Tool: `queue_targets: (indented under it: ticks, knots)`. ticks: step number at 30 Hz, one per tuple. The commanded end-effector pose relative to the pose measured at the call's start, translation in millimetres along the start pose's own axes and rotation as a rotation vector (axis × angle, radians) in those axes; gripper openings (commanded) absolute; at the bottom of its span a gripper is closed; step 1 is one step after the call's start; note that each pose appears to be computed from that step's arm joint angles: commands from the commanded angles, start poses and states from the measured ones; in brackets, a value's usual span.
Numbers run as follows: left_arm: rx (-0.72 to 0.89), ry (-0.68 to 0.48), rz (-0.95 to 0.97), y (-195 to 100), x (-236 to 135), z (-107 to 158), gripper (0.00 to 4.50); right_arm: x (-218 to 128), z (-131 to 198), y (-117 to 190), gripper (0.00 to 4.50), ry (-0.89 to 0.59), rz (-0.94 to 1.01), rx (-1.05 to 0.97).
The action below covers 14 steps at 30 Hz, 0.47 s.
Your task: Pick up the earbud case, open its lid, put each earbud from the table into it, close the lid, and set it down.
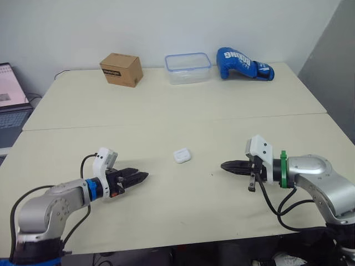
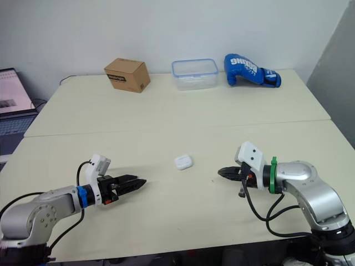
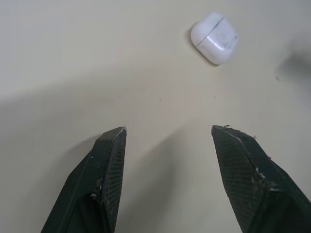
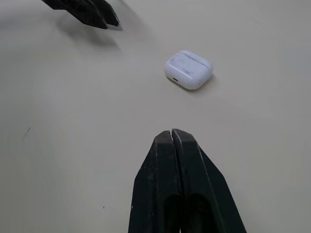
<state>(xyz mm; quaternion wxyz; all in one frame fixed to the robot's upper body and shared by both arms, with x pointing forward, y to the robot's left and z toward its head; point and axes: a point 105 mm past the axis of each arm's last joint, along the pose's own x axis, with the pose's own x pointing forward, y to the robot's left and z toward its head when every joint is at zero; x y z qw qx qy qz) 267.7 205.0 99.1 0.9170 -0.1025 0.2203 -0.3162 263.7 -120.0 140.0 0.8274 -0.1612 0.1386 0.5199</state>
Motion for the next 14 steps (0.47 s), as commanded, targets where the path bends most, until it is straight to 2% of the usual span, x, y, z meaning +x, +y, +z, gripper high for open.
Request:
queue_targets:
  ticks: [1,7,14]
  knots:
    - [0.116,-0.116,0.092,-5,-12,11,2.92,-13,3,10,0.00,-0.049,-0.033,0.048]
    - [0.144,-0.112,0.181,-10,-25,-13,2.92,-24,-16,26,0.00,-0.029,-0.061,0.154]
    - [0.174,-0.155,0.150,-19,-32,-18,2.92,-25,-19,41,0.00,0.003,-0.026,0.167]
